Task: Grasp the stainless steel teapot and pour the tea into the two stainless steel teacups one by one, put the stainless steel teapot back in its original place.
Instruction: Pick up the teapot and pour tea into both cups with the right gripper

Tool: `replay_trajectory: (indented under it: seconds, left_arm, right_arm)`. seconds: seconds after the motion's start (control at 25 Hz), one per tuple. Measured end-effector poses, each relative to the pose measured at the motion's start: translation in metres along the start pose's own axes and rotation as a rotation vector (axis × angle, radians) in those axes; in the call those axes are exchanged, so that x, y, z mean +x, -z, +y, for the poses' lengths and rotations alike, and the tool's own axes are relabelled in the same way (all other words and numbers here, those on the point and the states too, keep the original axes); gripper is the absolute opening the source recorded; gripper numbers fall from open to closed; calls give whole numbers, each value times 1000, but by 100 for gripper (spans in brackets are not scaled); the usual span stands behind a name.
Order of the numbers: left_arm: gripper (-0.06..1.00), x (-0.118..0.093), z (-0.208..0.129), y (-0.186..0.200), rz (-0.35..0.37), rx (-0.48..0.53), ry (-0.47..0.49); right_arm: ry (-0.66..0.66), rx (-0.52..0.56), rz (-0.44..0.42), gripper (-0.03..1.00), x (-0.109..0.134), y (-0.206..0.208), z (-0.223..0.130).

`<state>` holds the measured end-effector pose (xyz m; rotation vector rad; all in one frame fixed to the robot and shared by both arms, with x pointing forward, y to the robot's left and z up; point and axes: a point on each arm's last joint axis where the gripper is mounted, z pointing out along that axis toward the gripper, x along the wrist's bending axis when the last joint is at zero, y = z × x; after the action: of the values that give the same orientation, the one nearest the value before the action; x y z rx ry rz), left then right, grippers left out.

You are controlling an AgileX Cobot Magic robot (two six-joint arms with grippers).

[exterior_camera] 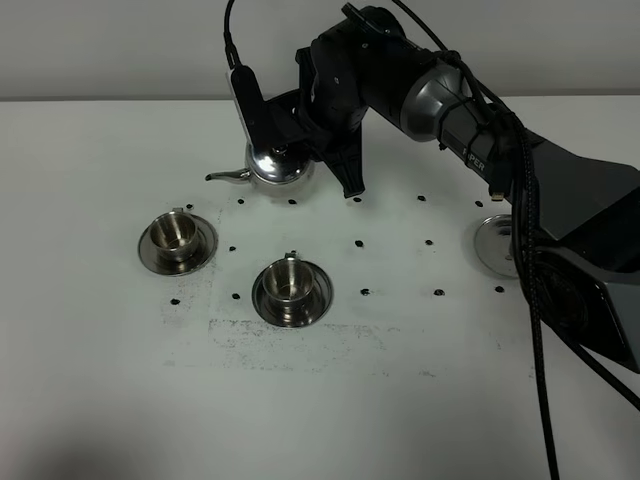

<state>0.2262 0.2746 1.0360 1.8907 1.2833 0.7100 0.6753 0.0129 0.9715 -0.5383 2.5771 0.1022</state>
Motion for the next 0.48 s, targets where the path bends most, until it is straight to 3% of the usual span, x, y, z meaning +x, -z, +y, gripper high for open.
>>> replay_trajectory:
  seconds: [0.48]
  left_arm:
    - [52,0,0,0,0,0,0]
  right_arm:
    - [76,38,-18,17,4,5,24]
